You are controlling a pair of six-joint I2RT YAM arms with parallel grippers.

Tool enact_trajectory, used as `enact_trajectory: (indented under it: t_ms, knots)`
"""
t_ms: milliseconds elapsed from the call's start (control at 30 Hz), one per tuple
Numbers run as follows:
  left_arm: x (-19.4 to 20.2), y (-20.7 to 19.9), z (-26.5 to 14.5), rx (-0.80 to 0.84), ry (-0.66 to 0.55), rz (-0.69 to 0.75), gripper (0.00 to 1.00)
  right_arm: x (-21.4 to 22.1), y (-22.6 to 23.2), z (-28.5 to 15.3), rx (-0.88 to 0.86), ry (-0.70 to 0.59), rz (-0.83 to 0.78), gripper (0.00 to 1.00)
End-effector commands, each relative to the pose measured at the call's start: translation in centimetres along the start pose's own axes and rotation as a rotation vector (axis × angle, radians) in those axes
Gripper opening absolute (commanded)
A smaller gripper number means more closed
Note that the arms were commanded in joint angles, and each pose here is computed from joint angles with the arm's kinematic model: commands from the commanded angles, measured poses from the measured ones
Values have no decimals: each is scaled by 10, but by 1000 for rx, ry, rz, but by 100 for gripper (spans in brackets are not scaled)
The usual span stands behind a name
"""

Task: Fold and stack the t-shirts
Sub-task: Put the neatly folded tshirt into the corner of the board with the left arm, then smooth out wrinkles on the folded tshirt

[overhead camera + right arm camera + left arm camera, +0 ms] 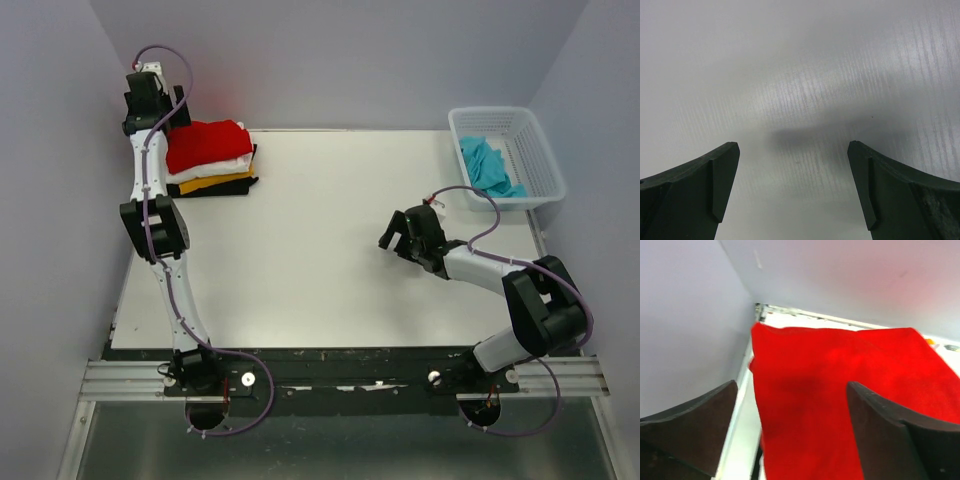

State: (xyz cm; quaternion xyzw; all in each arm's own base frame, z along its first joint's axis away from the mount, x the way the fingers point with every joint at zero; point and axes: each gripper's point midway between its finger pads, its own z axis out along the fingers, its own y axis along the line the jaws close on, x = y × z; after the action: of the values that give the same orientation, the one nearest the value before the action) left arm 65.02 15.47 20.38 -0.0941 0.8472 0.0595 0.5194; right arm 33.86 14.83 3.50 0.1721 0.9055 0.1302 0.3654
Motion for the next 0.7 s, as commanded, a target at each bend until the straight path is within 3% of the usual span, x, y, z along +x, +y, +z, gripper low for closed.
enact_trajectory:
  t_ms: [0,167,300,400,667]
  knots:
    - [-61,20,-42,-125,-136,-56,99,29,-26,0,83,95,-27,100]
    - [-80,-32,-84,-35,-168,-24,99,24,-26,-6,79,72,-26,100]
    - [-62,-115,-99,314,-85,-61,99,27,-27,-5,76,79,-25,100]
    - [-46,-150,-100,499,-37,-75,99,30,-25,-5,66,96,-31,100]
    - [8,-142,-58,438,107,-77,99,33,-26,-3,62,101,-35,100]
